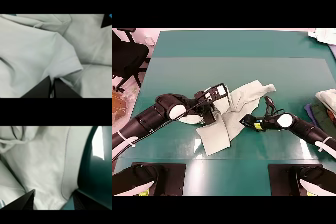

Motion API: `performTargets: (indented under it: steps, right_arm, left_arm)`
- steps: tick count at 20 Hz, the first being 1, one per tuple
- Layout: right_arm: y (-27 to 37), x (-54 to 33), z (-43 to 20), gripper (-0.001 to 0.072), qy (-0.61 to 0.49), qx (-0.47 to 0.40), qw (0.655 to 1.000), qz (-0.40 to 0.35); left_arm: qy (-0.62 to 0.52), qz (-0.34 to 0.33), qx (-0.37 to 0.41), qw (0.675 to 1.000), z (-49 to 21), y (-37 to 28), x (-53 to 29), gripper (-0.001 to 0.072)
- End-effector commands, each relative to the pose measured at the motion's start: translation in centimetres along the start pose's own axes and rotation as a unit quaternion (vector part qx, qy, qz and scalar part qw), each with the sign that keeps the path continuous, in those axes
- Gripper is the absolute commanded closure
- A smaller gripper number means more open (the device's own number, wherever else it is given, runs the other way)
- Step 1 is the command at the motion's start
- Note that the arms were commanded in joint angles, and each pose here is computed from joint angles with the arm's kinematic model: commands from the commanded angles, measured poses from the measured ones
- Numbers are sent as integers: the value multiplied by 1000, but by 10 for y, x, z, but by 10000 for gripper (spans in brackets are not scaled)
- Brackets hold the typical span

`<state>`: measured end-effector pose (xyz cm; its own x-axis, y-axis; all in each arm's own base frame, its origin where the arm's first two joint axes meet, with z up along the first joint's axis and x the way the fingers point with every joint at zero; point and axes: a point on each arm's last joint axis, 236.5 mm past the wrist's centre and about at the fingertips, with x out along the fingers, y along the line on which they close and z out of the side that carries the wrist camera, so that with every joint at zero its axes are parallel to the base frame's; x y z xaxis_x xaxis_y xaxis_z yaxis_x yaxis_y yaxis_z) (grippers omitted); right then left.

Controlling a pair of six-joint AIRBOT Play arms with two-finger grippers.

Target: Fold the shirts.

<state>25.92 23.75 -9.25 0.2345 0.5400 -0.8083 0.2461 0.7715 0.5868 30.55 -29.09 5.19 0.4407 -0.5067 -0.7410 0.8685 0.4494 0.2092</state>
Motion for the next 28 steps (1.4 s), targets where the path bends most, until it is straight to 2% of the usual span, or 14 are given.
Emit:
performTargets:
  steps: [1,2,3,4,5,6,11,14,18,22,28]
  right_arm:
    - [8,20,0,143,-9,34,999,20]
    - [12,25,-2,146,-5,37,999,23]
    - [16,29,-4,189,1,31,999,22]
    - [23,31,-5,280,5,25,999,25]
    - [33,31,-3,546,5,17,999,32]
    - [43,29,0,690,1,9,999,41]
    - [114,-39,48,690,-90,-80,986,114]
    - [140,-129,88,690,-186,-120,963,155]
    - [134,-265,125,690,-302,-128,929,172]
    - [111,-368,124,690,-392,-150,898,134]
    - [88,-442,89,689,-466,-182,864,47]
  left_arm:
    - [0,9,9,1000,1,5,-4,684]
    - [-1,11,11,1000,2,6,-4,684]
    - [3,18,21,1000,0,9,-4,684]
    - [8,26,32,999,-2,13,-4,684]
    - [15,35,40,998,-5,18,-5,684]
    - [20,44,34,998,-5,22,-7,684]
    - [34,111,-46,992,15,83,-57,685]
    - [4,180,-105,978,32,145,-135,685]
    - [-68,297,-152,940,38,200,-268,685]
    - [-81,343,-183,918,18,186,-342,684]
    - [-56,309,-228,922,-13,127,-371,683]
